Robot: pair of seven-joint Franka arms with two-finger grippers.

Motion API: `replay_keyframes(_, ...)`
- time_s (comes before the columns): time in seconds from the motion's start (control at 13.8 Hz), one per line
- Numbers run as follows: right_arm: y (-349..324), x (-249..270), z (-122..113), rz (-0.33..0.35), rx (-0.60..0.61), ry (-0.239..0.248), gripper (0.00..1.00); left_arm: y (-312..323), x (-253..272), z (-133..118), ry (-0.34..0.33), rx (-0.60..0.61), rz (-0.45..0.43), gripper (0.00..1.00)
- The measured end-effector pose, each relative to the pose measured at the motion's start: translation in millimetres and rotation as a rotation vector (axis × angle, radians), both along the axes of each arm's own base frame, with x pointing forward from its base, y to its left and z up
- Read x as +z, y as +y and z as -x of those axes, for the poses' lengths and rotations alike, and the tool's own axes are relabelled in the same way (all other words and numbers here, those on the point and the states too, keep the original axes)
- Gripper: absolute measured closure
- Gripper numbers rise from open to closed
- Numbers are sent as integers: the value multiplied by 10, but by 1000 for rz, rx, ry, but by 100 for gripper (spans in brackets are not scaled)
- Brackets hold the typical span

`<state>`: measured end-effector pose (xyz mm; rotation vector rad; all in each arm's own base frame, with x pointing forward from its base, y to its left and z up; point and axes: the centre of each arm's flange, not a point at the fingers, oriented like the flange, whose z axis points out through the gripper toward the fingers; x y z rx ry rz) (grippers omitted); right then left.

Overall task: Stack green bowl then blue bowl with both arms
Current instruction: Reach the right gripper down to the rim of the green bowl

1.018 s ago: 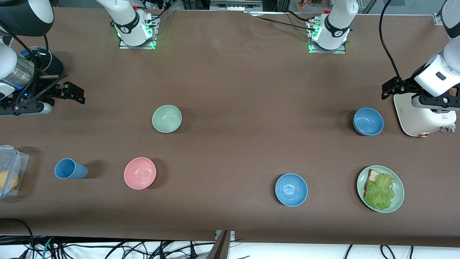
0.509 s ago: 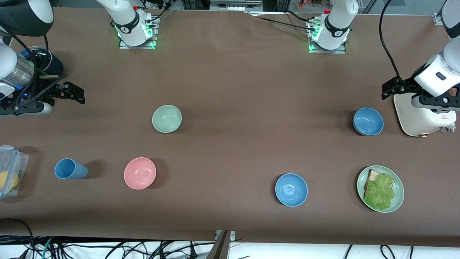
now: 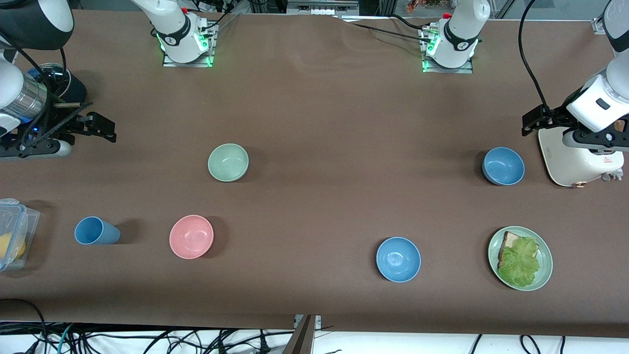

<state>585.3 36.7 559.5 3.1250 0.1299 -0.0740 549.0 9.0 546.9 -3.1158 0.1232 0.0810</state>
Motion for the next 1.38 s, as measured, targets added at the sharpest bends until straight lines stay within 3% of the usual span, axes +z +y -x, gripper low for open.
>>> replay_keyframes(0.22, 27, -65, 24, 1, 7, 38, 0, 0, 0, 0, 0, 0, 0, 0)
replay_keyframes(0.36, 130, -344, -21, 0, 24, 108, 0, 0, 1, 0, 0, 0, 0, 0)
replay_keyframes(0.44, 216, -540, -54, -18, 33, 154, 0, 0, 0, 0, 0, 0, 0, 0)
replay_keyframes(0.58, 496, -785, -93, -107, 50, 202, 5, -1, 0, 0, 0, 0, 0, 0)
replay_keyframes(0.65, 644, -868, -112, -149, 57, 201, 18, 0, 1, 0, 0, 0, 0, 0)
replay_keyframes(0.8, 928, -1212, -135, -188, 57, 149, 41, -2, 2, 0, 0, 0, 0, 0)
replay_keyframes(1.09, 1593, -2326, 185, -168, 42, 68, 85, -3, 1, 0, 0, -1, 0, 0)
replay_keyframes(1.24, 1623, -2696, 258, -162, 37, 53, 80, -3, 1, 0, 0, -1, 0, 0)
replay_keyframes(1.38, 1549, -2909, 248, -155, 24, 53, 62, -3, 1, 0, 0, -1, 0, 0)
